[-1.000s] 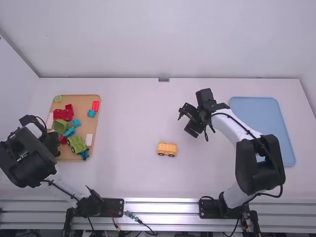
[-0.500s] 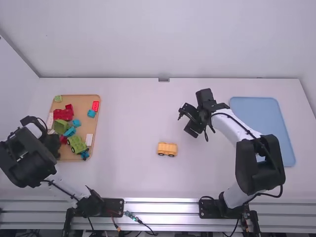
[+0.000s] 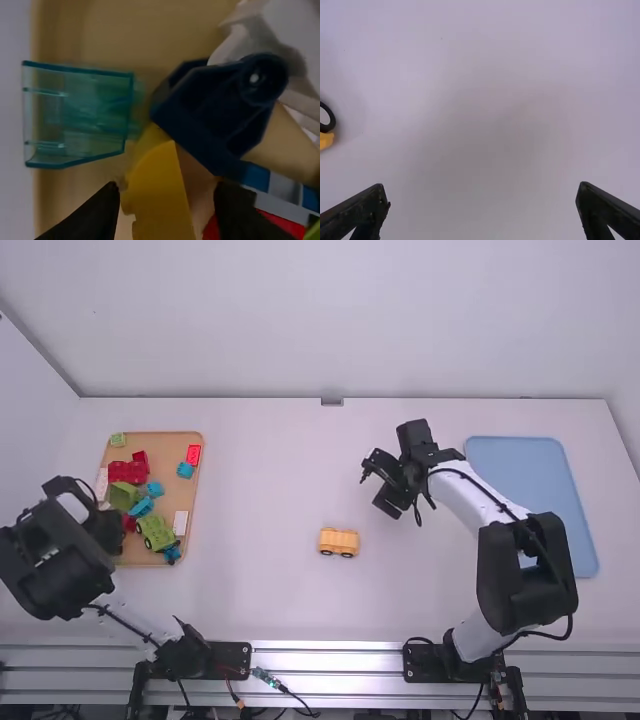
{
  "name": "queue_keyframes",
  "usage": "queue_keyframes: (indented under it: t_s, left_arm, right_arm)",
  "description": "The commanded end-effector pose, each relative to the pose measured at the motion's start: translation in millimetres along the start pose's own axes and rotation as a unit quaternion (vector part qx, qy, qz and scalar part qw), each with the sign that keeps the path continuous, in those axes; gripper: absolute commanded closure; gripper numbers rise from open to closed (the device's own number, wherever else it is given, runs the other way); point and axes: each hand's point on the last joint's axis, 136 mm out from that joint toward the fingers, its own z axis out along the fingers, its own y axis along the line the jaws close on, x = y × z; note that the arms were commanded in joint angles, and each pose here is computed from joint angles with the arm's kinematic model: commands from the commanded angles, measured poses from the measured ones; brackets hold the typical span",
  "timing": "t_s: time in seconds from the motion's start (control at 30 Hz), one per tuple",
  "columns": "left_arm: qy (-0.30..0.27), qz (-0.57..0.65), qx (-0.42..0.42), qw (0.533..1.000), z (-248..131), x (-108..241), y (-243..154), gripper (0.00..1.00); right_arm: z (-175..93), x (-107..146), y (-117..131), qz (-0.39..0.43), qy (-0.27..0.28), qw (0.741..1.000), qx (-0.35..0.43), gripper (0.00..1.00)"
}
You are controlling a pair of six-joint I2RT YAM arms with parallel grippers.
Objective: Assemble lego blocks to make yellow taxi
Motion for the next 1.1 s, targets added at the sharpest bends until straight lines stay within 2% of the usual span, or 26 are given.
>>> queue_keyframes:
  t_s: [0.0,0.2,0.3,0.4,0.5,0.67,0.93,1.07]
  left_arm:
    - [0.023,0.003,-0.005,1.0,9,13,12,0.52]
    - [0.031,0.001,0.008,0.999,15,18,14,0.57]
    - [0.06,0.002,0.021,0.998,12,28,7,0.54]
    - [0.063,0.0,0.022,0.998,9,27,5,0.53]
    - [0.061,0.002,0.018,0.998,7,25,4,0.47]
    - [0.054,0.002,0.009,0.999,6,22,6,0.55]
    - [0.04,0.004,-0.009,0.999,6,18,13,0.55]
    - [0.038,0.002,-0.009,0.999,6,16,13,0.58]
  right_arm:
    - [-13,-13,-10,-0.002,-0.02,1.0,0.016,0.01]
    - [-13,-13,-10,-0.002,-0.02,1.0,0.016,0.01]
    - [-13,-14,-11,-0.003,-0.022,1.0,0.017,0.01]
    - [-13,-14,-11,-0.002,-0.022,1.0,0.017,0.01]
    - [-13,-14,-11,-0.002,-0.022,1.0,0.017,0.02]
    - [-13,-14,-11,-0.002,-0.022,1.0,0.017,0.01]
    - [-13,-14,-11,-0.002,-0.022,1.0,0.017,0.01]
    - [-13,-14,-11,-0.002,-0.022,1.0,0.017,0.01]
